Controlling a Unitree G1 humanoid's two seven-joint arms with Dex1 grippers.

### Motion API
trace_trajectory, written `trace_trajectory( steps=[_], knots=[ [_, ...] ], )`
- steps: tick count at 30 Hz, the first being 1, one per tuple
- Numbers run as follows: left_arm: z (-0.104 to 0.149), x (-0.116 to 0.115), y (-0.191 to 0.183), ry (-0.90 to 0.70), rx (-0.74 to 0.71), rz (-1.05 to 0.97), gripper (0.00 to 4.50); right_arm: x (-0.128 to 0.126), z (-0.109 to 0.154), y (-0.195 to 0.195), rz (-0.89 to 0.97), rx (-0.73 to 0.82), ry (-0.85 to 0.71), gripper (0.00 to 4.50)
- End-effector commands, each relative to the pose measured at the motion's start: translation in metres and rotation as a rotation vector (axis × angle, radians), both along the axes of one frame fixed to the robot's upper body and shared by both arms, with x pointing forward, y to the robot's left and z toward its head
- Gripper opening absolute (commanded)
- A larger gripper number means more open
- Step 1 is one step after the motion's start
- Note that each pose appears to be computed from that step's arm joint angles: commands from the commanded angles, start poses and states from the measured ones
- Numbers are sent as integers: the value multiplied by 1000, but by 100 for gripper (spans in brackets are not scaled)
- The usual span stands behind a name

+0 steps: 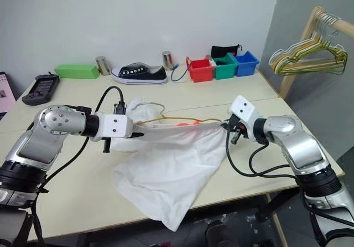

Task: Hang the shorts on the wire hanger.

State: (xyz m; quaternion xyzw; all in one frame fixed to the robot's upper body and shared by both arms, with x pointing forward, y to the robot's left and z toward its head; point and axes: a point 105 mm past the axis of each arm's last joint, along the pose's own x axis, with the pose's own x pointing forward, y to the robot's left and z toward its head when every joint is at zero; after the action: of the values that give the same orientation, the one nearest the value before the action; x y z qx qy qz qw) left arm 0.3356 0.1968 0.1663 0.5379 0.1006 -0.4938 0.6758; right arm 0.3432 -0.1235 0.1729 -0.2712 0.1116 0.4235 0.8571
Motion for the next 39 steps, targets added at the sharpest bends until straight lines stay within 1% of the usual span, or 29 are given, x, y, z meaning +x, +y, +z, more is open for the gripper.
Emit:
trace_trajectory(
  steps=[1,6,10,12,16,19,21,25,30,32,33,34,36,38,39],
  knots=[
    [-10,5,29,11,171,56,1,11,53,-18,-71,-15,-175,1],
    [-17,14,27,-23,234,40,1,7,70,5,3,-12,-223,1],
    [-15,22,12,-55,210,13,1,1,82,29,68,13,-245,1],
    [-7,32,-6,-103,132,12,1,-3,84,42,103,27,-252,1],
    [7,50,-35,-192,21,22,1,-9,79,67,158,54,-242,1],
    [18,55,-57,-215,-73,16,1,-10,75,79,172,71,-234,1],
    [22,54,-67,-210,-122,5,1,-10,72,82,176,68,-232,1],
    [26,52,-75,-218,-151,-2,1,-8,64,83,174,47,-221,1],
    [26,51,-76,-220,-162,9,1,-4,59,73,160,12,-215,1],
    [25,51,-73,-221,-158,15,1,-4,58,67,165,-1,-199,54],
    [25,51,-72,-220,-158,16,1,-5,58,64,169,-5,-190,69],
    [24,51,-72,-220,-157,15,1,-5,59,61,170,-8,-185,99],
    [24,49,-72,-218,-156,13,1,-6,61,55,175,-13,-168,134],
    [23,49,-73,-218,-153,7,1,-10,60,48,194,-32,-140,177],
    [23,49,-74,-219,-151,3,1,-11,59,44,198,-46,-129,208]
  ],
)
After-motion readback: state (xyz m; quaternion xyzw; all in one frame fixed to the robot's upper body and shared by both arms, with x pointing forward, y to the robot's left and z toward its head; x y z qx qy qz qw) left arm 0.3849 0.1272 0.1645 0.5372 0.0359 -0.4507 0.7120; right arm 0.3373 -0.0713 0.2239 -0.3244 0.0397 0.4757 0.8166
